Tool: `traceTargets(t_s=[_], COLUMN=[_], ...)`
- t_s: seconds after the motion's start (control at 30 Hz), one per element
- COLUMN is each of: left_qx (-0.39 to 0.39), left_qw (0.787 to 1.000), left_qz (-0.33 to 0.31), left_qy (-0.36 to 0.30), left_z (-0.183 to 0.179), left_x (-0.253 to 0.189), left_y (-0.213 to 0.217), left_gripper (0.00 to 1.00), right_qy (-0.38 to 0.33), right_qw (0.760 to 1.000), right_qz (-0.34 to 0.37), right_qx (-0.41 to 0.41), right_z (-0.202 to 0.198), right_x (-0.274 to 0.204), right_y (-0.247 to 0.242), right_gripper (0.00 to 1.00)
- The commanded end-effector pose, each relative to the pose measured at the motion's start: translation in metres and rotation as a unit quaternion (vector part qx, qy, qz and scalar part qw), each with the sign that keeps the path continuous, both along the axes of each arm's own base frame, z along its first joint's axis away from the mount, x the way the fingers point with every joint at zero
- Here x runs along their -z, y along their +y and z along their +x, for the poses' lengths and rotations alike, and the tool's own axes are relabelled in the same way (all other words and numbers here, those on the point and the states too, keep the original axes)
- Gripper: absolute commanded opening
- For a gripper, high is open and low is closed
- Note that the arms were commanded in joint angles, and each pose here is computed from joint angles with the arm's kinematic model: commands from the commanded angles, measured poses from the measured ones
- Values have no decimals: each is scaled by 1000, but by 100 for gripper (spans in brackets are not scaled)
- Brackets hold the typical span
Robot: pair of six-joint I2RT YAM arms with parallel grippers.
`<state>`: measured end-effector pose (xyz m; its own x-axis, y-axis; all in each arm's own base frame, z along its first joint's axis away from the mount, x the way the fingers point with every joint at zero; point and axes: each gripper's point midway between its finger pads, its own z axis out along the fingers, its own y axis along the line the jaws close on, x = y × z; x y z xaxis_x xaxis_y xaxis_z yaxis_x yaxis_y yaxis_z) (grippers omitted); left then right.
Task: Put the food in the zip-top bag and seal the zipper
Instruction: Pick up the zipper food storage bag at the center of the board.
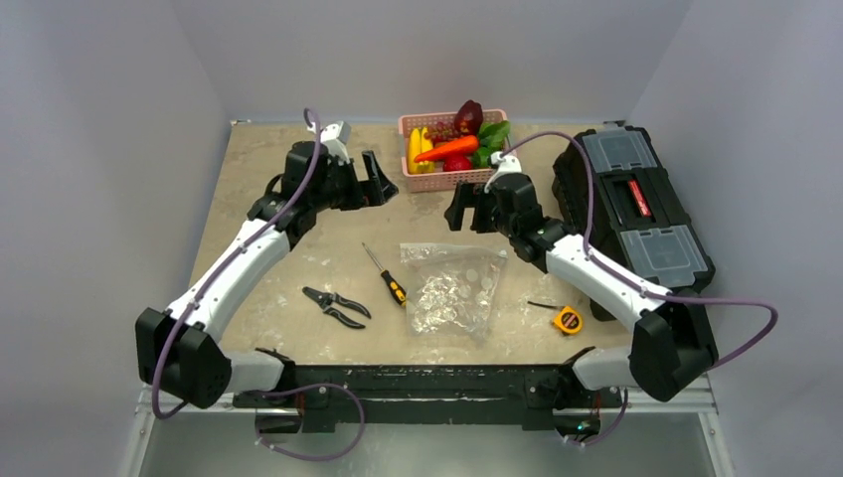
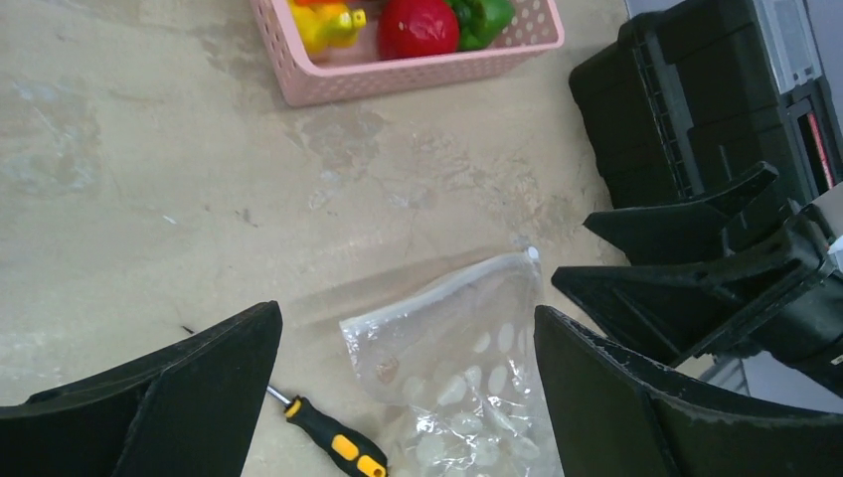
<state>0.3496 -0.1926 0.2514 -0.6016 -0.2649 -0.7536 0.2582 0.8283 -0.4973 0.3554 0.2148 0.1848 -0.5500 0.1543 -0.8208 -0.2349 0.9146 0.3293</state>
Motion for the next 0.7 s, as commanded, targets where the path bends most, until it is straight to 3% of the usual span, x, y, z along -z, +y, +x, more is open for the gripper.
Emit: traceTargets(t_s=[0.0, 0.23, 0.43, 0.67], left_qx=[23, 46, 12, 30], left_qw=[994, 958, 940, 931], left_qz=[-58, -135, -151, -139], left_qy=[90, 249, 307, 337], left_z=[-3, -13, -15, -12], left_x=[19, 79, 119, 142], left_y=[-27, -61, -62, -74], left_gripper=[98, 97, 98, 95], right_qy=[46, 72, 80, 73], right_qw=[998, 997, 996, 996], right_qz=[32, 22, 28, 37], right_qx=[-39, 4, 31, 38], right_z=[-27, -53, -58, -54], right_x=[22, 49, 60, 56], right_y=[11, -17, -26, -27], right_gripper=[99, 99, 99, 99])
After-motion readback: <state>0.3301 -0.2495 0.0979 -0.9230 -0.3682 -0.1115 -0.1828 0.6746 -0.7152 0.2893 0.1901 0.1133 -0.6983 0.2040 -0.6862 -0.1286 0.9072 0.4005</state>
